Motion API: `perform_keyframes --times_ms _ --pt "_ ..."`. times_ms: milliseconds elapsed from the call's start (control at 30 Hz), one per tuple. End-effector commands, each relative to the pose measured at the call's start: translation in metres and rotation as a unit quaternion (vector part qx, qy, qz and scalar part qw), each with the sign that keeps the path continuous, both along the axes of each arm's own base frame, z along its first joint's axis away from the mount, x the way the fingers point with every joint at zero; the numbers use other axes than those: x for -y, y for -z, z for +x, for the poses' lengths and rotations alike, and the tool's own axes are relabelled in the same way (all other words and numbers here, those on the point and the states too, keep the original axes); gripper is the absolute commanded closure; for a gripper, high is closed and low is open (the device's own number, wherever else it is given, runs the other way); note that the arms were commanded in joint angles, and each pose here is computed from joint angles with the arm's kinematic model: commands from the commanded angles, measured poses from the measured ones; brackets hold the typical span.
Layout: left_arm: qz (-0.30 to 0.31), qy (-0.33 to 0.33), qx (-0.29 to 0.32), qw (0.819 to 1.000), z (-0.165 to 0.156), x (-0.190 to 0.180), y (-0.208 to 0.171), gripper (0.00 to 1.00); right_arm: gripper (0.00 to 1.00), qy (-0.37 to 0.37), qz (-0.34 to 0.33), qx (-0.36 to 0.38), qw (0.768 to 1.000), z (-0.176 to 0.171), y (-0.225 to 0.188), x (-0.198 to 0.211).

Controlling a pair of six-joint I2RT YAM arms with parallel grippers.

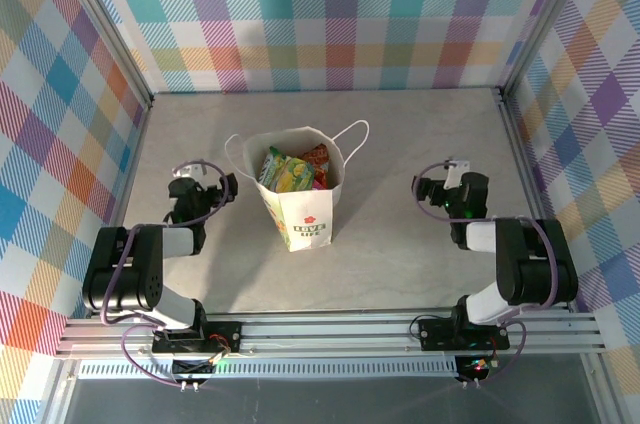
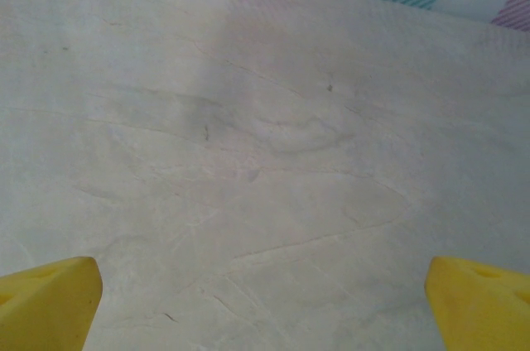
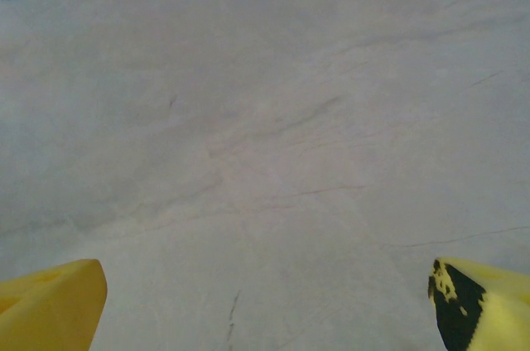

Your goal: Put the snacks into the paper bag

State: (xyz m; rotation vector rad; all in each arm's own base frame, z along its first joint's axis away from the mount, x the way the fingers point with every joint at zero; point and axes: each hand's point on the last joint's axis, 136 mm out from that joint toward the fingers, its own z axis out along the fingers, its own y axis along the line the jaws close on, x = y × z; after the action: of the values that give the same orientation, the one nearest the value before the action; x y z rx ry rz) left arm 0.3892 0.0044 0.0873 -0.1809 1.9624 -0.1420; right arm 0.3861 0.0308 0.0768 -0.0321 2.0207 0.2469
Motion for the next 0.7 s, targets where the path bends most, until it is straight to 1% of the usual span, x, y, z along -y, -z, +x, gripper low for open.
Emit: perform_keyframes --times_ms 0,67,100,233,400,667 --pt "0.021 0.01 0.024 0.999 0.0038 0.0059 -0.0018 0.0 0.01 0.005 -0.033 0.034 0.999 0.011 -0.0141 0.0038" --pt "0.025 0.007 0.03 0.999 0.0069 0.0054 0.0013 0.0 0.01 0.007 -0.034 0.034 0.999 0.0113 -0.0142 0.0046" --pt "0.025 0.008 0.021 0.999 0.0056 0.0062 0.0028 0.0 0.01 0.007 -0.033 0.034 0.999 0.0116 -0.0142 0.0045" --pt "0.029 0.003 0.017 0.999 0.0076 0.0053 0.0037 0.0 0.01 0.01 -0.033 0.033 0.999 0.0115 -0.014 0.0057" --pt "0.048 -0.008 0.008 0.999 0.0097 0.0066 0.0048 0.0 0.01 0.01 -0.033 0.033 0.999 0.0116 -0.014 0.0056" --pt "0.05 -0.009 0.008 0.999 0.0097 0.0069 0.0049 0.0 0.01 0.01 -0.032 0.032 0.999 0.0115 -0.0138 0.0056"
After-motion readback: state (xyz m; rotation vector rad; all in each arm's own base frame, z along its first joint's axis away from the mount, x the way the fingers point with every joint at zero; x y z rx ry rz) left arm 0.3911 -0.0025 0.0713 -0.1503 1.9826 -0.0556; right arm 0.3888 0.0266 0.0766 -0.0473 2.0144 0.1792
